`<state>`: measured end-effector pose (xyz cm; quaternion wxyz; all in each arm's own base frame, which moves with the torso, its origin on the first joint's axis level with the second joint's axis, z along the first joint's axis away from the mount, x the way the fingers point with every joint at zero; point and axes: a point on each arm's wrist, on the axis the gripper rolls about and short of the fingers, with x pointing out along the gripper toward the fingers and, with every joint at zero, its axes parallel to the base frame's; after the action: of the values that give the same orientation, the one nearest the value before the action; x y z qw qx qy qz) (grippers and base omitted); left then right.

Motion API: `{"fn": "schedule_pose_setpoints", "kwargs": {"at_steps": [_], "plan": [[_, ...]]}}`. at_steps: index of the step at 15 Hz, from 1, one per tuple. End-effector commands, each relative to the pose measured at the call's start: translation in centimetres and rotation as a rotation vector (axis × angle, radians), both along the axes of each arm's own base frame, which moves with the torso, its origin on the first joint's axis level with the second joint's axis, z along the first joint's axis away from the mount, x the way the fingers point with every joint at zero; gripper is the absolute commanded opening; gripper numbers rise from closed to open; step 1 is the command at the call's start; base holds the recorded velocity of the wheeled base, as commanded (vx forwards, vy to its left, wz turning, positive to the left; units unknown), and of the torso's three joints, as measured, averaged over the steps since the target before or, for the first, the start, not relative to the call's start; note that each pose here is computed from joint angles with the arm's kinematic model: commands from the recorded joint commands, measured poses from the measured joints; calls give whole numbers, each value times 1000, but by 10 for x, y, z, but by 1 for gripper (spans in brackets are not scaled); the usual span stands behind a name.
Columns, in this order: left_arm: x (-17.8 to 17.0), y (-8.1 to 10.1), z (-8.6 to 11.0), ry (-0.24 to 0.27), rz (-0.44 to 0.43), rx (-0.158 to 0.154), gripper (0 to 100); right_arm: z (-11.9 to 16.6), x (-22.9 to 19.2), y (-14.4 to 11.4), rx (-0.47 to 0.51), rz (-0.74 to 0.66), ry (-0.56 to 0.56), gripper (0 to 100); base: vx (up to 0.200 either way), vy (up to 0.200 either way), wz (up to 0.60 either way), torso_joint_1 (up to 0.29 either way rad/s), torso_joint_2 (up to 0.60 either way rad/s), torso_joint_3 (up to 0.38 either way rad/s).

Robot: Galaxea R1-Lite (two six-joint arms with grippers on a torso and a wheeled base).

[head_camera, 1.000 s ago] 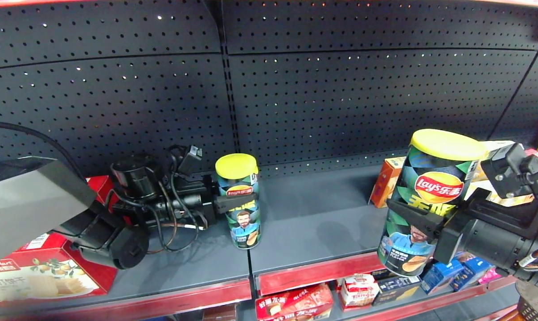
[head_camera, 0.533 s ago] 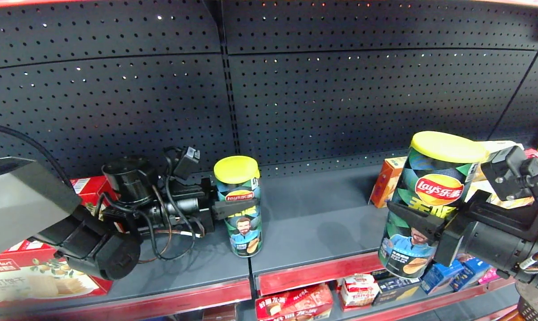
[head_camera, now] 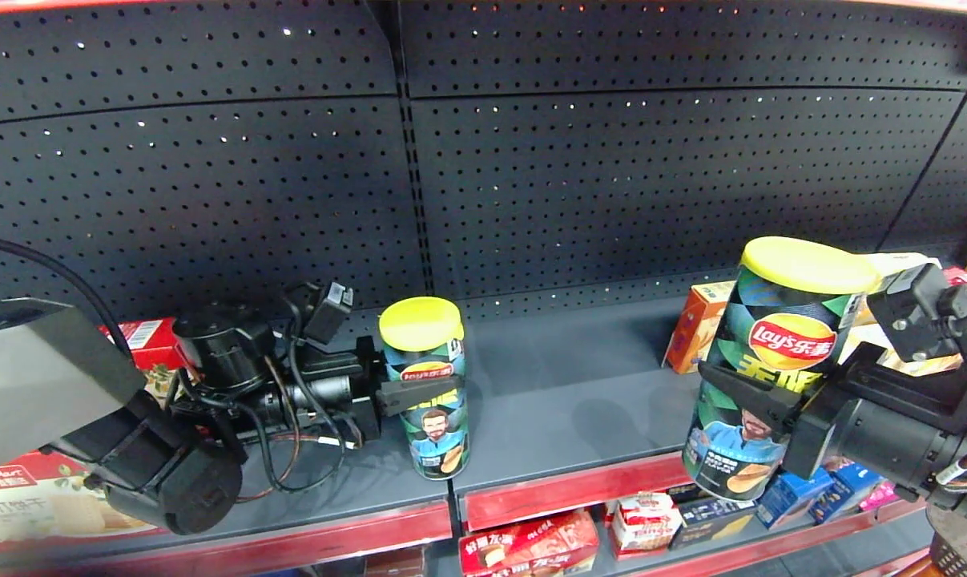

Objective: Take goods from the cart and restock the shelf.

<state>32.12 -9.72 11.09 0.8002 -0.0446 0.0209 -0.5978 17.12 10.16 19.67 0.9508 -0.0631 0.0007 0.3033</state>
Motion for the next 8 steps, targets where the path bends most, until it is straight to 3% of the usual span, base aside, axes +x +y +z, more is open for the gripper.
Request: {"fn": "schedule_pose_setpoints", "kwargs": {"at_steps": [1, 8], "plan": [[0, -2, -1, 2, -5, 0, 0, 1, 0, 0, 1, 2, -3, 0, 0, 0, 0, 0, 0, 0], [3, -3, -6, 11, -7, 3, 0, 0, 0, 0, 0, 2, -2, 0, 0, 0, 0, 0, 0, 0]]}}
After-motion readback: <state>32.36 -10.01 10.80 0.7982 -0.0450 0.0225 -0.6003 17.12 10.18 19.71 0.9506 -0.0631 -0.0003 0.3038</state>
